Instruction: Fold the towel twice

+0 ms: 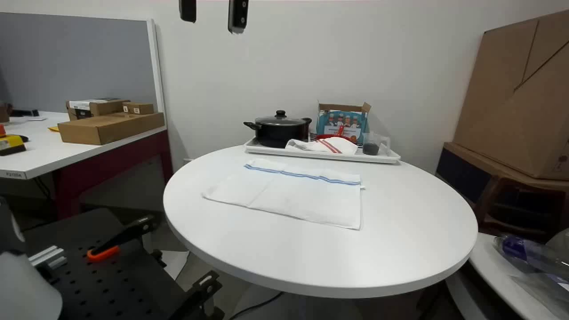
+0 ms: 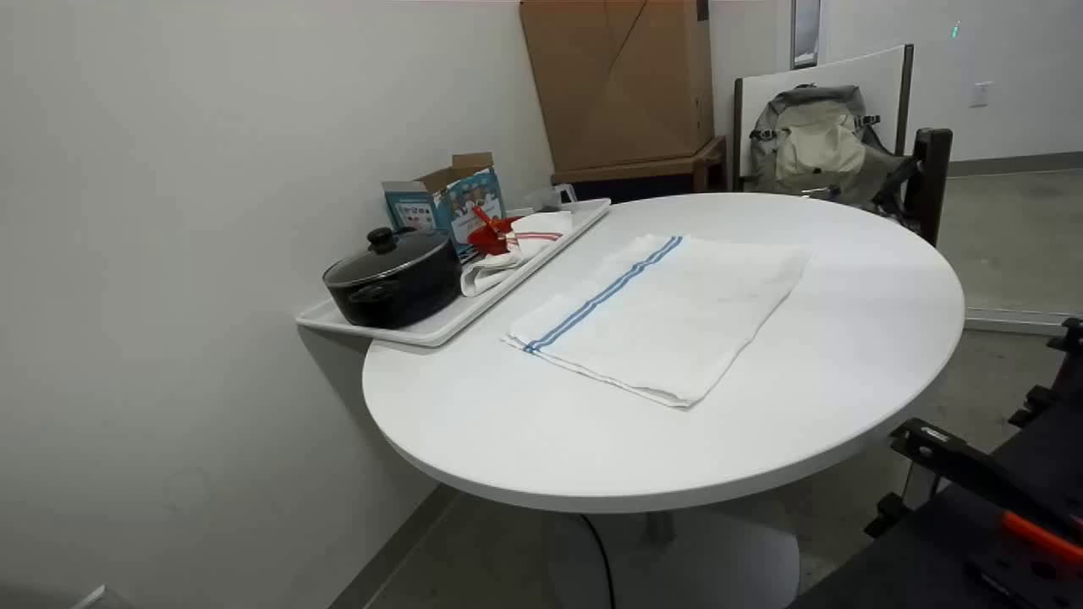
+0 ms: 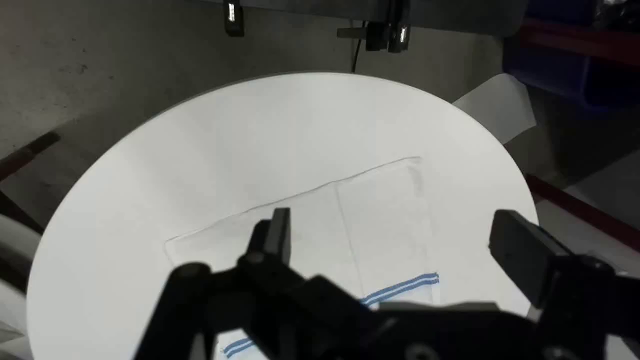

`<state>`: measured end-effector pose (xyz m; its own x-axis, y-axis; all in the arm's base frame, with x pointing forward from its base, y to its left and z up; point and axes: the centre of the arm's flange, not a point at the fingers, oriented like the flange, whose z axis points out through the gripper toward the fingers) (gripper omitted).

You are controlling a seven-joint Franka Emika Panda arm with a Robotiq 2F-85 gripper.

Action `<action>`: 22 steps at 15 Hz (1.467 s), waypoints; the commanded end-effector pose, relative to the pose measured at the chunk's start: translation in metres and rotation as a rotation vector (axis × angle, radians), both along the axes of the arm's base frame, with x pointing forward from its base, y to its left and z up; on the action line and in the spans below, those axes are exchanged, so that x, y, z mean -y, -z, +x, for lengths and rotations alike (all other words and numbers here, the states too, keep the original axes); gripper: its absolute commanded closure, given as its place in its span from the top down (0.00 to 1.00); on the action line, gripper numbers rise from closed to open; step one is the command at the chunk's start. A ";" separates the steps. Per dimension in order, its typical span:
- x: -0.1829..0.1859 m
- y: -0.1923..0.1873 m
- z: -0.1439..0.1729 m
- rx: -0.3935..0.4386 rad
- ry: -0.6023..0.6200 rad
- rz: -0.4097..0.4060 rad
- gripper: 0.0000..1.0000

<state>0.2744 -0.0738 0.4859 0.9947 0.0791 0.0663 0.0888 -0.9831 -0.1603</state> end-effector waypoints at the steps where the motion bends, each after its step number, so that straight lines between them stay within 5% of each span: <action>1: 0.000 0.000 0.000 0.000 0.000 0.000 1.00; 9: 0.024 0.014 0.106 -0.063 0.055 -0.015 1.00; 15: 0.075 0.078 0.170 0.005 0.227 0.059 1.00; 22: 0.155 0.168 0.201 -0.133 0.380 0.123 1.00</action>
<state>0.4435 -0.1987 0.3470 0.9623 -0.2708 -0.0248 -0.2683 -0.9305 -0.2495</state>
